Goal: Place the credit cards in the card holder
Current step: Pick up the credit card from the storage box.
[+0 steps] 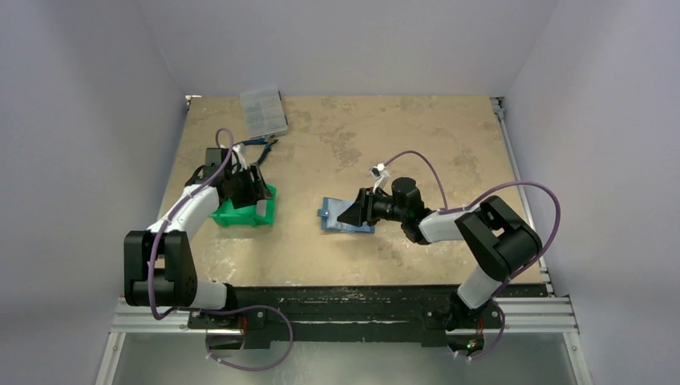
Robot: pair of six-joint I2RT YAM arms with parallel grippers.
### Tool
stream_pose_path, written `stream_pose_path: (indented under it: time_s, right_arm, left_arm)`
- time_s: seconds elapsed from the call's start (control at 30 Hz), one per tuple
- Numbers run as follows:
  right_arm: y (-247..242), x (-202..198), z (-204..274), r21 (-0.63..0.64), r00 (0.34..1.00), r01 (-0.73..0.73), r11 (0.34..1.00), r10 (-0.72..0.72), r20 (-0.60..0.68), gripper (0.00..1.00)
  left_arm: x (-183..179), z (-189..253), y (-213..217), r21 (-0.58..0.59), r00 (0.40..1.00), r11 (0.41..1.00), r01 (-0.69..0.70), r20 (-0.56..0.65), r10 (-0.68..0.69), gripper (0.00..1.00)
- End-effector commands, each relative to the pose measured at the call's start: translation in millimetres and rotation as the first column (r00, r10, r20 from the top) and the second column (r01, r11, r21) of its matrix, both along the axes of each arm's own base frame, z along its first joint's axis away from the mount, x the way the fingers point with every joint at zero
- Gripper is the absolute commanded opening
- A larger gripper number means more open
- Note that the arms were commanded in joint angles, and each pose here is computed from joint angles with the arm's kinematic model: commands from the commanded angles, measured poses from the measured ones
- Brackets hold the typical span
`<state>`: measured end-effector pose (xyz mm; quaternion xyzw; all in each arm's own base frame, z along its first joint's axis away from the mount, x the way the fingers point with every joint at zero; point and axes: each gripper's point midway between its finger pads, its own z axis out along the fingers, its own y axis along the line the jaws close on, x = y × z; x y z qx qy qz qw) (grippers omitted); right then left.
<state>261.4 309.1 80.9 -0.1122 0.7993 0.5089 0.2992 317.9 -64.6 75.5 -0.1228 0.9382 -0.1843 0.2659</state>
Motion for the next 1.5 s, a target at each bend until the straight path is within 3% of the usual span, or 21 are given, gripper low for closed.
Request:
stream_pose_path:
  time_s: [0.0, 0.63, 0.9, 1.27, 1.47]
  right_arm:
    - [4.3, 4.1, 7.6, 0.029, 0.999, -0.017, 0.999, 0.017, 0.030, 0.52]
    - [5.3, 4.1, 1.3, 0.025, 1.000, -0.024, 0.999, 0.024, 0.013, 0.52]
    - [5.8, 3.7, -0.2, 0.025, 1.000, -0.028, 0.999, 0.028, 0.009, 0.52]
    - [6.7, 4.1, -1.8, 0.023, 0.999, -0.031, 0.999, 0.031, 0.008, 0.51]
    - [5.8, 5.5, -3.3, 0.016, 1.000, -0.021, 1.000, 0.021, 0.006, 0.51]
  left_arm:
    - [5.2, 13.7, -2.0, -0.013, 0.998, 1.000, 0.019, 0.061, -0.018, 0.55]
    - [2.4, 17.1, -1.1, -0.004, 0.997, 1.000, 0.025, 0.067, -0.025, 0.19]
    - [2.4, 27.2, 7.4, 0.046, 0.998, 0.999, 0.014, 0.068, -0.017, 0.14]
    - [3.3, 46.0, 19.6, 0.113, 0.996, 0.994, -0.010, 0.094, -0.001, 0.00]
    - [5.1, 64.8, 47.9, 0.247, 0.991, 0.964, -0.093, 0.117, 0.065, 0.00]
